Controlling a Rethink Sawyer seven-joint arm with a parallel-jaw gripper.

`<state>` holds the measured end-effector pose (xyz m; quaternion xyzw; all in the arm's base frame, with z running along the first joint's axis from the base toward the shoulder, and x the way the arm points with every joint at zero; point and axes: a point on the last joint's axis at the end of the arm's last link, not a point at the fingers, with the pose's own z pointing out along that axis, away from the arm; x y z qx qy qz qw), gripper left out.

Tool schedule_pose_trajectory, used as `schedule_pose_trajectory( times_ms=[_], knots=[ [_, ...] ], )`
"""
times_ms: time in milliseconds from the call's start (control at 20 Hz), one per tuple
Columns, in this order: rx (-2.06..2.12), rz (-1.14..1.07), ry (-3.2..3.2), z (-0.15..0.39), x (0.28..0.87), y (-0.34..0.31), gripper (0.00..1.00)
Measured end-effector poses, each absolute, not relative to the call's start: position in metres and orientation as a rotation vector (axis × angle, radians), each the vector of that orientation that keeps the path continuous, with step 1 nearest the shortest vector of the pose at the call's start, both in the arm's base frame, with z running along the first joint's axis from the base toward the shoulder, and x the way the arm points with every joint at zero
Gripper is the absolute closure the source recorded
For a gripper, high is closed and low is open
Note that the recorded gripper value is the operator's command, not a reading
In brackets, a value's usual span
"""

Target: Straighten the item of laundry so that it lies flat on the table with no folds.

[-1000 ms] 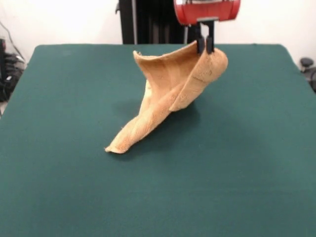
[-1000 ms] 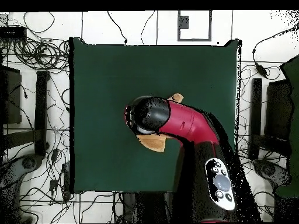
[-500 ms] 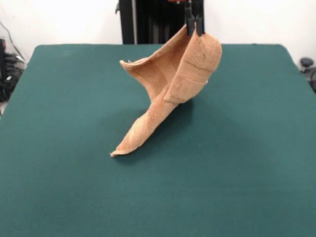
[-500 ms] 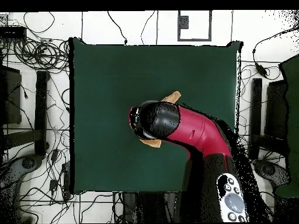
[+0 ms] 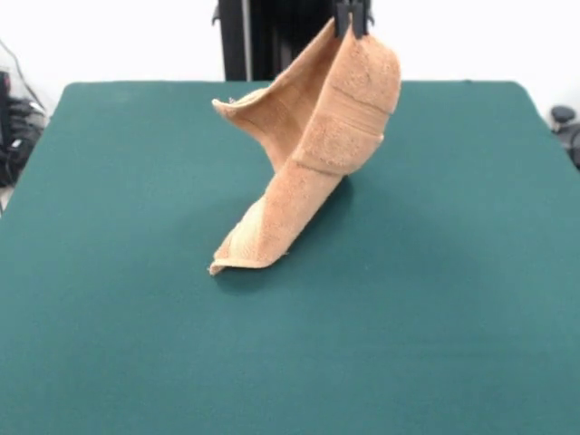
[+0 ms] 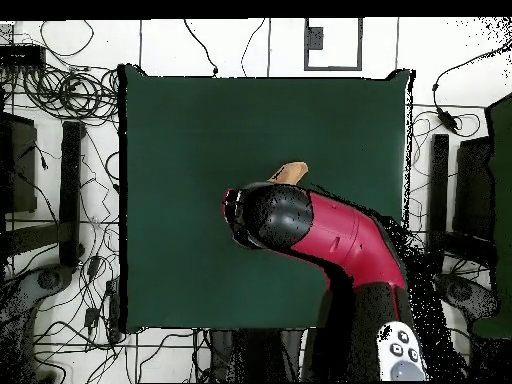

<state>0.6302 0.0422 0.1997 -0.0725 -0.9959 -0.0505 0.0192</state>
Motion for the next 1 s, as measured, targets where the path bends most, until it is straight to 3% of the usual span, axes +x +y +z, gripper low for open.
schedule_pose_trajectory(
  times_ms=[450,1000],
  knots=[
    [-0.38,-0.174,-3.079,0.213,0.64,-0.022,1.0],
    [-0.468,-0.134,-2.989,0.144,0.693,-0.141,1.0]
  ],
)
